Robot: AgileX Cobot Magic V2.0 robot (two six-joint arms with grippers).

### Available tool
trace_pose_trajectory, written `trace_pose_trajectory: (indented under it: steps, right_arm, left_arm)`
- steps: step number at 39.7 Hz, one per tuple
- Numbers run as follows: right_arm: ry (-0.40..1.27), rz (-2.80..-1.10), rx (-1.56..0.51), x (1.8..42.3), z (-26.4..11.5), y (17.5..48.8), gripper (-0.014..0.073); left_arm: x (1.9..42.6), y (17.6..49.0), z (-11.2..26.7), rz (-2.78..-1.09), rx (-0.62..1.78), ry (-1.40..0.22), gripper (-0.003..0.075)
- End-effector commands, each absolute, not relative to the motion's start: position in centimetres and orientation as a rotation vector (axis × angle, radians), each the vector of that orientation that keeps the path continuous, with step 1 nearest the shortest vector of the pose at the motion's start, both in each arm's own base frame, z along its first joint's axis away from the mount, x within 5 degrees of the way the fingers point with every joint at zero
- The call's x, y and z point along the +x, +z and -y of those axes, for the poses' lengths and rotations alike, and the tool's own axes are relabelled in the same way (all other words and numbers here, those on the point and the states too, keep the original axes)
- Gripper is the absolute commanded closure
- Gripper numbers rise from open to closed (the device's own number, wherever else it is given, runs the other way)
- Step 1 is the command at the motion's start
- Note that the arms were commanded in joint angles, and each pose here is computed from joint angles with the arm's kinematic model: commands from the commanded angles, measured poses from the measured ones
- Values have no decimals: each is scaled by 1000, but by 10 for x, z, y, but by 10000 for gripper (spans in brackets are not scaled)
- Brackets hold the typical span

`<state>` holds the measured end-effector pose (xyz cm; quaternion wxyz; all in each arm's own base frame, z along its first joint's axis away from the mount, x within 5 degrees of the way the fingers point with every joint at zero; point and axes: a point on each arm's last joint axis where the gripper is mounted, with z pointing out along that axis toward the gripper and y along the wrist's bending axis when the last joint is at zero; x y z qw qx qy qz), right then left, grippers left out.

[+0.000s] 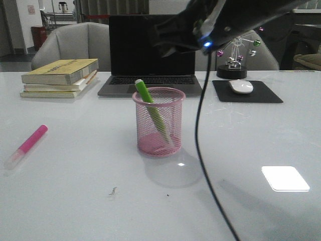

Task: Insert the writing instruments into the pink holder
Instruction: 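Lower the green highlighter into the holder and open the right gripper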

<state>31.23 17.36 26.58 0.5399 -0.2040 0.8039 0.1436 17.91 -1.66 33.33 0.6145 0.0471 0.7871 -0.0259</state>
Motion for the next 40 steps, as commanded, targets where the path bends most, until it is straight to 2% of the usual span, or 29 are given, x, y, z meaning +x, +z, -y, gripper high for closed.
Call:
trace_pose_trajectory:
  steps: [1, 11, 22, 33, 40]
  right_arm:
    - [312, -1821, -481, 295, -155, 316, 232]
    - [223, -1788, -445, 248, -108, 364, 232]
    - [79, -1886, -274, 192, -44, 370, 232]
    - [-11, -2046, -135, 149, -13, 350, 232]
    - [8, -2099, -28, 133, -6, 328, 232]
  left_arm:
    - [180, 355, 15, -1693, 90, -55, 265]
    - [180, 355, 15, -1693, 91, -53, 265]
    - [180, 355, 15, -1691, 123, -21, 265]
    - [180, 354, 15, -1692, 123, -21, 265]
    - [179, 351, 15, -1730, 129, -24, 265]
